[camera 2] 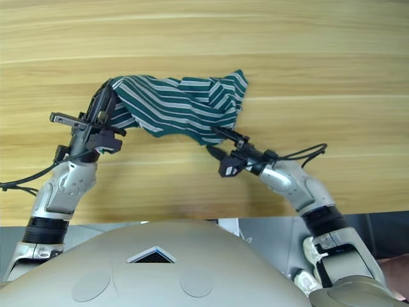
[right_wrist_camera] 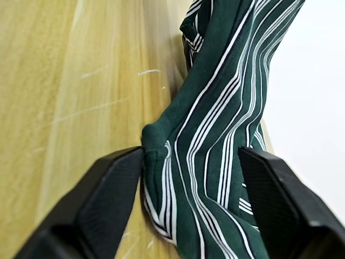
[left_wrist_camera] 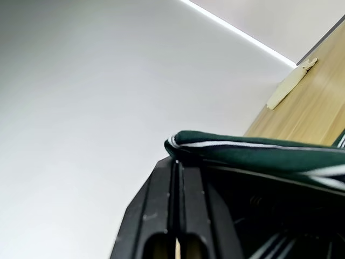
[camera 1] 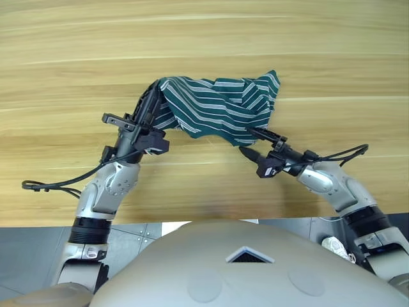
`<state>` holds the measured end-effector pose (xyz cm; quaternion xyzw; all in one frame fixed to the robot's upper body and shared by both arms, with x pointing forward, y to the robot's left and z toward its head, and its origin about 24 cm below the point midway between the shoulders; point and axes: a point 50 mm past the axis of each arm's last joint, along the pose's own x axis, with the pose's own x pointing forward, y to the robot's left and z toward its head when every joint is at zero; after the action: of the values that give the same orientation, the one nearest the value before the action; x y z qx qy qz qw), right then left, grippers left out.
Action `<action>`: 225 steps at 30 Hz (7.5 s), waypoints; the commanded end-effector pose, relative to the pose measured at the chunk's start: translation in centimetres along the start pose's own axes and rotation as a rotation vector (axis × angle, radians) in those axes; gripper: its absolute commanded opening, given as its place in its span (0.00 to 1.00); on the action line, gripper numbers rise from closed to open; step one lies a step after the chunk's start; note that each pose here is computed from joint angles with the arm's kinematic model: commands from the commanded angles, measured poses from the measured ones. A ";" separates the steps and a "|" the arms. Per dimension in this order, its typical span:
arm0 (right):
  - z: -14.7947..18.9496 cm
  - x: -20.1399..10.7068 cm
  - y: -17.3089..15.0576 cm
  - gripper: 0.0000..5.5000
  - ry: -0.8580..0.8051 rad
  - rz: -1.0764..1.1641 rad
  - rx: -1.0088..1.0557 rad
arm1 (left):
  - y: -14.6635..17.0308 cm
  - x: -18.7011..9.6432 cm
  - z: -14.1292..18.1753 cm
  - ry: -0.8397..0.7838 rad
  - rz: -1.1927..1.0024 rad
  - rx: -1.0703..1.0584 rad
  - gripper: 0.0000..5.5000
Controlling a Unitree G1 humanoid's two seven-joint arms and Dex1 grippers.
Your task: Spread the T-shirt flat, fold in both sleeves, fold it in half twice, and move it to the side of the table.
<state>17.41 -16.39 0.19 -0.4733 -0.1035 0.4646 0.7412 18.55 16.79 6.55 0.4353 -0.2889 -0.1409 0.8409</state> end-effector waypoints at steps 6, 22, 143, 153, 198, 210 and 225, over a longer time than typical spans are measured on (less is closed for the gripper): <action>-4.3 -3.2 2.2 0.61 0.281 0.197 -0.045 | 2.0 0.4 0.2 -0.026 0.119 0.033 0.00; -4.2 -1.5 2.7 0.46 0.245 0.167 -0.037 | 3.7 1.1 0.1 -0.060 0.210 0.052 0.00; -6.3 -6.8 -9.6 0.51 0.134 -0.306 0.349 | -1.2 -0.5 -1.7 0.107 -0.488 -0.428 0.49; -8.0 -2.2 -10.3 0.51 0.219 -0.327 0.238 | -8.2 -6.0 -0.7 0.038 -1.021 -0.293 0.49; -4.0 -4.6 -6.0 0.51 0.235 -0.320 0.267 | -6.2 -9.0 -0.5 0.083 -1.019 -0.313 0.49; -1.4 5.0 -9.2 0.51 0.000 -0.196 0.085 | 2.5 -2.1 2.9 -0.102 -0.387 -0.228 0.49; -11.2 7.7 -11.4 0.51 0.611 -0.198 0.163 | 5.1 -1.6 -2.4 0.148 0.005 -0.186 0.49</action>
<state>35.19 -17.42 1.59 -0.5084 0.0877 0.2394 0.8225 18.32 21.32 8.79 0.3649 -0.2179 -0.1642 0.8902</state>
